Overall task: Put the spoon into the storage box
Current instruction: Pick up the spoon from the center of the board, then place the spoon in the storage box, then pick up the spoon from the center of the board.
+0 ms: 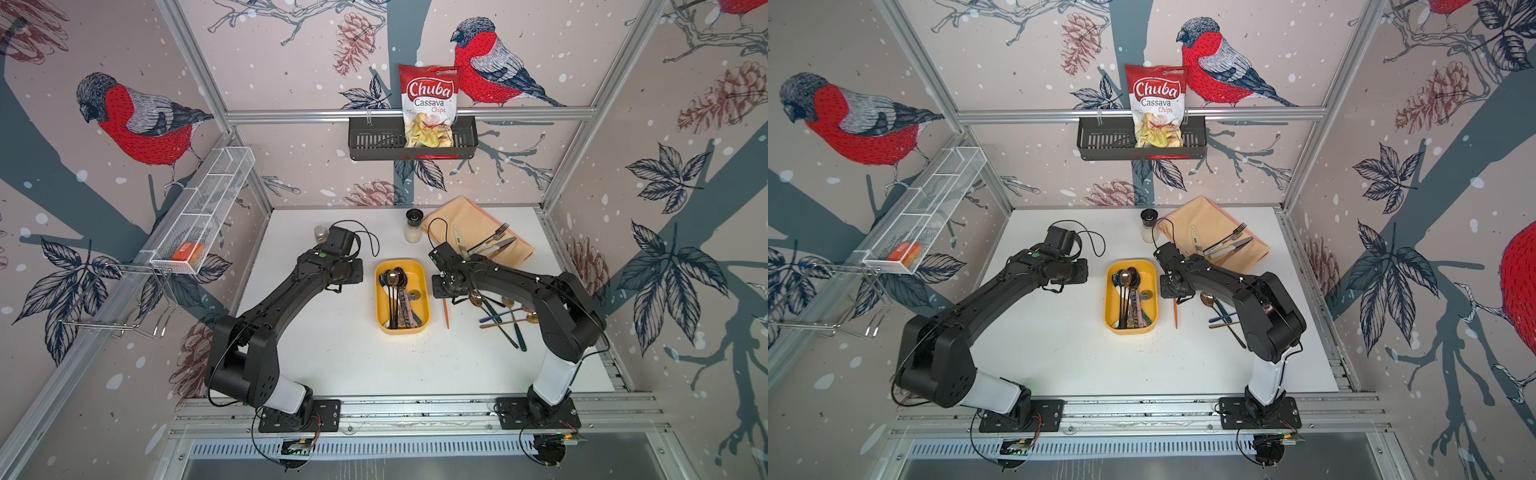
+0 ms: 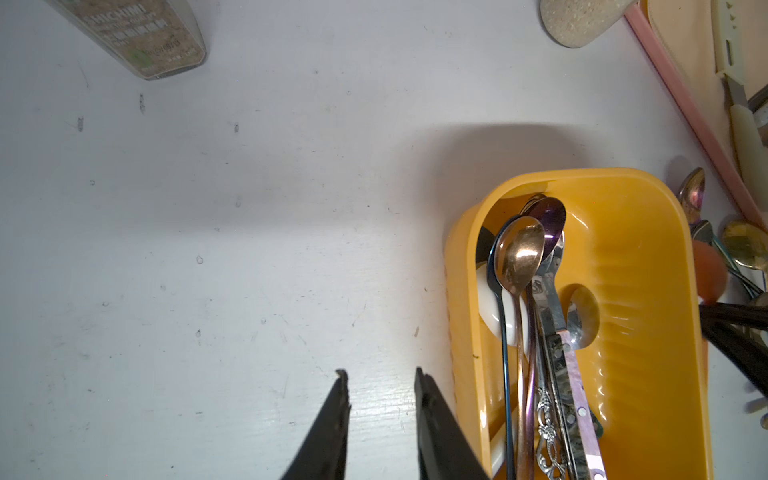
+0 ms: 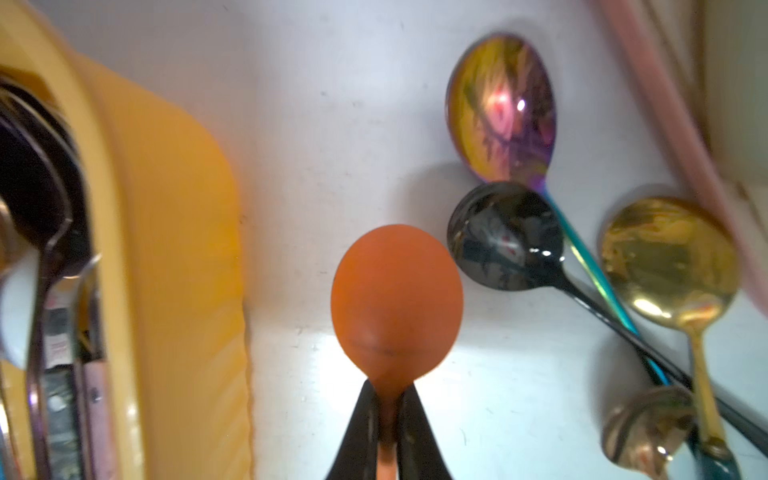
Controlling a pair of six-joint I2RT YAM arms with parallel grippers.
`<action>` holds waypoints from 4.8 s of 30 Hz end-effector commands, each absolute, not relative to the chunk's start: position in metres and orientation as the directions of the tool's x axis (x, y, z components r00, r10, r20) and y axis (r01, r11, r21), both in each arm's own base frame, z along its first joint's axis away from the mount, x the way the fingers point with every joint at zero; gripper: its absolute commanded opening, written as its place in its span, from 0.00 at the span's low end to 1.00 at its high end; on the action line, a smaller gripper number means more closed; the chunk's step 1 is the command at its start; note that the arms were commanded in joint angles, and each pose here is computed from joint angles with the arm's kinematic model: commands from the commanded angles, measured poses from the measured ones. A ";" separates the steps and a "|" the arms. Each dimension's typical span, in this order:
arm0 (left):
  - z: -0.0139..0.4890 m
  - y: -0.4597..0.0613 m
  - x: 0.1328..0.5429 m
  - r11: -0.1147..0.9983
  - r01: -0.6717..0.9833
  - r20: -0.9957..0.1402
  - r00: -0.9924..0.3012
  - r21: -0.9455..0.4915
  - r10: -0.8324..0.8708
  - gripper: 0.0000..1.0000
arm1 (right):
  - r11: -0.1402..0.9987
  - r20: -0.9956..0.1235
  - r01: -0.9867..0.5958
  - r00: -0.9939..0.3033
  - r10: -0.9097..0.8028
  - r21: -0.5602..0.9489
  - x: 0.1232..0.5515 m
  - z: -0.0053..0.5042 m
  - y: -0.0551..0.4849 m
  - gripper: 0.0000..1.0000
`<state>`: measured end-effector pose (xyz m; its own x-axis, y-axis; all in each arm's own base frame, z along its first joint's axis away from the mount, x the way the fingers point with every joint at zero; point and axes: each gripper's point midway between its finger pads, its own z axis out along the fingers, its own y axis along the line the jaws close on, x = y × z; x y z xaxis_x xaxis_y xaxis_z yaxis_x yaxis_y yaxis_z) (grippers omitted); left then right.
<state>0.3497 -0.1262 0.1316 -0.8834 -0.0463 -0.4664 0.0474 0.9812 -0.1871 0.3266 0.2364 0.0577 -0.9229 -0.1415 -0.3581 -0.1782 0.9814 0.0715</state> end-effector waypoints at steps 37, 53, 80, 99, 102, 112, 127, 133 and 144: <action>0.094 -0.116 0.324 0.964 -0.016 -0.406 -0.905 -0.266 -0.127 0.30 | 0.899 -0.375 -0.396 -0.874 -0.307 0.186 0.326 0.070 0.364 0.12; 0.097 -0.121 0.327 0.959 -0.004 -0.411 -0.903 -0.284 -0.126 0.31 | 0.898 -0.319 -0.395 -0.891 -0.323 0.192 0.311 0.043 0.363 0.23; 0.144 -0.158 0.346 0.954 0.171 -0.519 -0.855 -0.245 0.020 0.35 | 0.938 -0.429 -0.345 -0.853 -0.298 0.034 0.316 0.122 0.258 0.57; 0.137 -0.182 0.345 0.945 0.234 -0.510 -0.856 -0.228 0.089 0.35 | 0.999 -0.371 0.018 -0.928 0.031 0.038 0.307 0.093 0.092 0.60; 0.136 -0.181 0.343 0.946 0.232 -0.503 -0.859 -0.226 0.090 0.35 | 1.000 -0.348 0.005 -0.937 0.012 0.022 0.311 0.086 0.087 0.58; 0.134 -0.175 0.341 0.955 0.219 -0.502 -0.860 -0.201 0.092 0.35 | 0.999 -0.269 -0.043 -0.962 -0.041 -0.001 0.306 0.052 0.083 0.50; 0.133 -0.173 0.341 0.959 0.206 -0.493 -0.866 -0.194 0.086 0.35 | 0.997 -0.205 -0.077 -0.976 -0.079 -0.016 0.306 0.026 0.085 0.38; 0.133 -0.172 0.341 0.961 0.201 -0.491 -0.867 -0.192 0.083 0.35 | 0.995 -0.188 -0.099 -0.977 -0.099 -0.008 0.303 0.020 0.088 0.35; 0.134 -0.173 0.342 0.961 0.199 -0.490 -0.868 -0.194 0.081 0.35 | 0.987 -0.167 -0.161 -0.973 -0.159 -0.004 0.298 0.013 0.101 0.24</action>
<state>0.3425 -0.1746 0.1330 -0.8648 0.0807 -0.4956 0.2051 0.9577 -0.2018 0.3014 0.0968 0.0152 -0.9748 -0.1308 -0.1808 -0.1309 0.9913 -0.0114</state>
